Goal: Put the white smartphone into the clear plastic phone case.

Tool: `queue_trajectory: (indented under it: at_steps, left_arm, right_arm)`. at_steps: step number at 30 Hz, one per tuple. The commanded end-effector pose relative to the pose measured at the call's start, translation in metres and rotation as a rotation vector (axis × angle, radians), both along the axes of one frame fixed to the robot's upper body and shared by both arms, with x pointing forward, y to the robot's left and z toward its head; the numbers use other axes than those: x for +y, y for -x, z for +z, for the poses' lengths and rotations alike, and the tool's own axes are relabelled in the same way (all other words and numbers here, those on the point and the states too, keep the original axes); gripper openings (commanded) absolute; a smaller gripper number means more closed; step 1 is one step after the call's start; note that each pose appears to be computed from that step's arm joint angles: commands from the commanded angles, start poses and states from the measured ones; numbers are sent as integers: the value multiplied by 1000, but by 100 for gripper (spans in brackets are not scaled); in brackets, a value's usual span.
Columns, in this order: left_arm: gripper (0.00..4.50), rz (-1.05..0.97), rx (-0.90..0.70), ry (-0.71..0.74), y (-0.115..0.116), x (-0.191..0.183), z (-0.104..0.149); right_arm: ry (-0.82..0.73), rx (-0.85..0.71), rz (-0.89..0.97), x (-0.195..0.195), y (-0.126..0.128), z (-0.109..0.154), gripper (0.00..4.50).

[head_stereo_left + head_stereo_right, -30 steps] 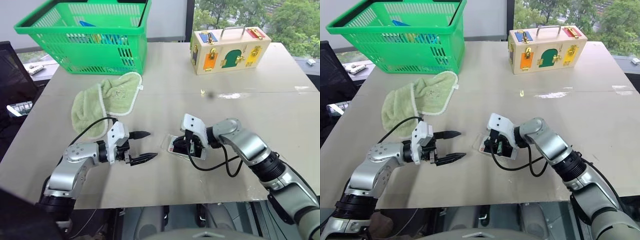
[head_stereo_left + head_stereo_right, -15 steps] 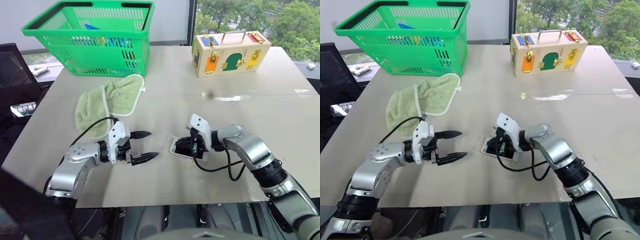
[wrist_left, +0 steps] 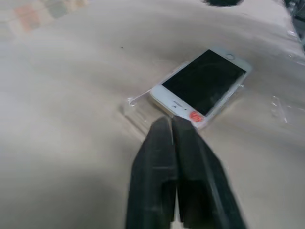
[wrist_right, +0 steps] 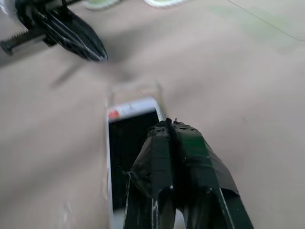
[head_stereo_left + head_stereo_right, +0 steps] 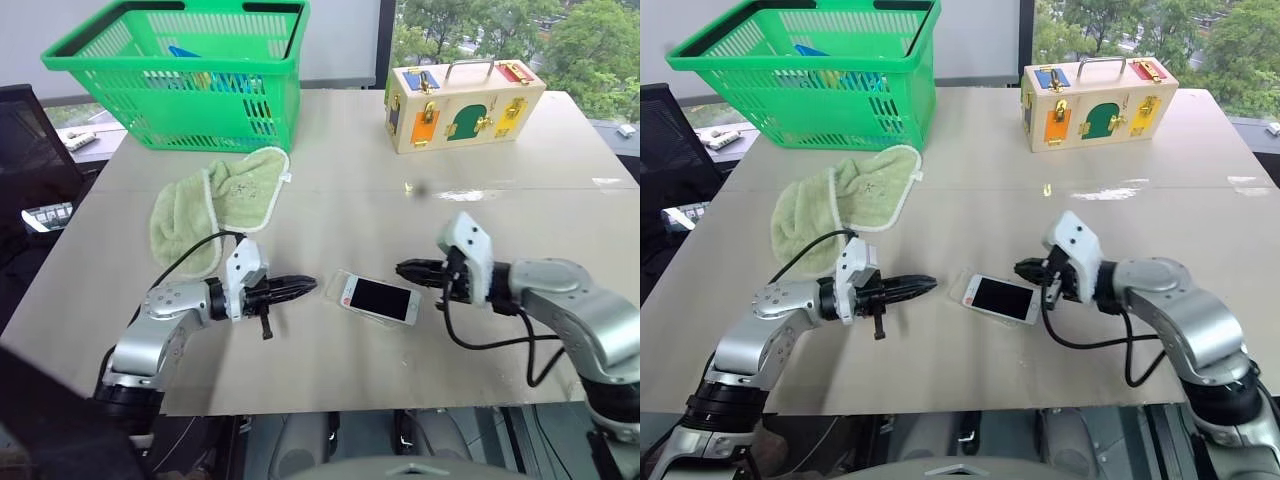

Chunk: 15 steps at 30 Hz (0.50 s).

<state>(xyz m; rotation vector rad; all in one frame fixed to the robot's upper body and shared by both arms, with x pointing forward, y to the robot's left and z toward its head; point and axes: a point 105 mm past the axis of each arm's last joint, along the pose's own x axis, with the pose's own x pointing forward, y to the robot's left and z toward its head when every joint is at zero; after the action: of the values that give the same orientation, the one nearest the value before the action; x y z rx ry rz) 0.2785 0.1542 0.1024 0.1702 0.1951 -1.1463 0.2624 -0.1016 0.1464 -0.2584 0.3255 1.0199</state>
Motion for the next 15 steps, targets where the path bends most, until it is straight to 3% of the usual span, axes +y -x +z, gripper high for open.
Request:
queue_trajectory:
  at_steps: [1,9,15]
  left_arm:
    - [2,28,-22,-25,-10,-1,2]
    - [2,25,-14,-78,-21,-6,-7]
    - [2,-32,13,-141,-18,-12,-18]
  right_arm:
    - [52,-45,-51,-14,6,6,0]
    - [224,-9,-95,-38,10,-28,0]
    - [192,21,-69,-24,8,-46,0]
